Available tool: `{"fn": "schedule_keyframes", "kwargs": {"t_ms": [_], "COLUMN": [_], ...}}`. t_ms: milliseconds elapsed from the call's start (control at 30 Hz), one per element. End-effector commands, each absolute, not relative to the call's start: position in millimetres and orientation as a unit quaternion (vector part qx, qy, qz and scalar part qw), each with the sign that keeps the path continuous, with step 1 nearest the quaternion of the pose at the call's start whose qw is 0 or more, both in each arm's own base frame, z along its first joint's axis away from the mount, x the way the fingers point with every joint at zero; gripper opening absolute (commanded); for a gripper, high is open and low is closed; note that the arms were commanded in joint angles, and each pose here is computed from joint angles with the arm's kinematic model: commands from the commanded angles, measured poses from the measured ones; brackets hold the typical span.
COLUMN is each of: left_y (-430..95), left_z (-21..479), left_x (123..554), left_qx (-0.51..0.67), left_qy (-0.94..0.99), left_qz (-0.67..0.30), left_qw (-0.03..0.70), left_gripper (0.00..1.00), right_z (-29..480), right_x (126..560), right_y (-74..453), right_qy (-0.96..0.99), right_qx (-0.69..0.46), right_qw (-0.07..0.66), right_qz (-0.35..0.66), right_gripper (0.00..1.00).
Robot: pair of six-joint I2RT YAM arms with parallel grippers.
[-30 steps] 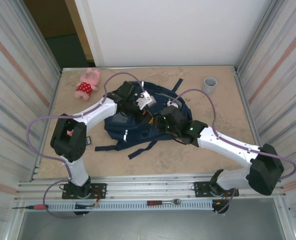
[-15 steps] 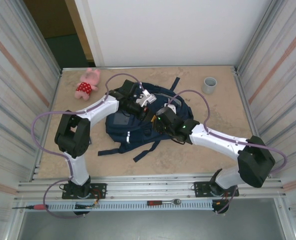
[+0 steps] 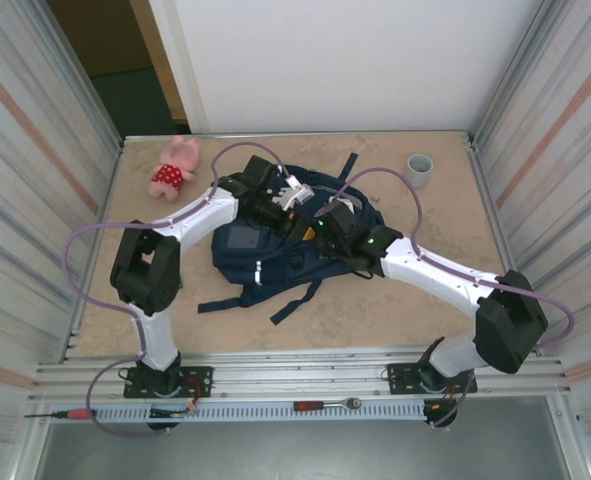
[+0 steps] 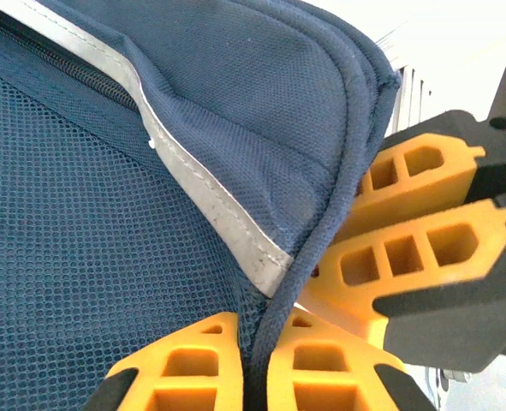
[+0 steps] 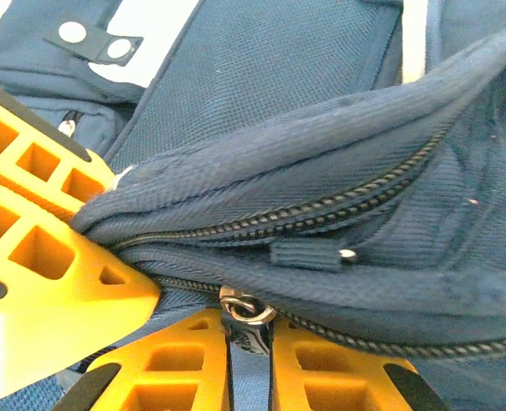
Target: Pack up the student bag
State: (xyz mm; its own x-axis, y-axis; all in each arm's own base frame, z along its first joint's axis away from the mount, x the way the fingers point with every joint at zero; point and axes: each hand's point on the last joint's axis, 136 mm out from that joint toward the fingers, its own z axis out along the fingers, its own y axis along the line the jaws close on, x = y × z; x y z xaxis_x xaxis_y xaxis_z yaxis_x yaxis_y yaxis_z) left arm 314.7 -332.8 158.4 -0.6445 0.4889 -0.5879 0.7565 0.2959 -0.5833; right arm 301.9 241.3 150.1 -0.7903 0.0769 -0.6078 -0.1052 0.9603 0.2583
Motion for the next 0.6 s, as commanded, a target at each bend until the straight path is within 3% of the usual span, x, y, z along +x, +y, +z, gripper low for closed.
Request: {"fn": "schedule_keyframes", "kwargs": {"t_ms": [0,200,567], "left_y": [-325.3,-321.9,-310.2], "left_z": [162.5,160.2,152.3], "left_x": [302.3,303.3,308.6], "left_qx": [0.384,0.392,0.416], "left_qy": [0.798,0.802,0.812], "left_qz": [-0.449,-0.434,-0.386], "left_qw": [0.116,0.121,0.138], "left_gripper": [0.00,0.00,0.00], "right_z": [153.9,156.4,142.0], "right_x": [309.2,306.8,281.6], "right_y": [200.5,197.3,133.3], "right_qy": [0.939,0.941,0.960], "right_qx": [0.039,0.034,0.064], "right_qw": [0.331,0.326,0.258], "right_qz": [0.086,0.085,0.088], "right_gripper": [0.02,0.00,0.00]}}
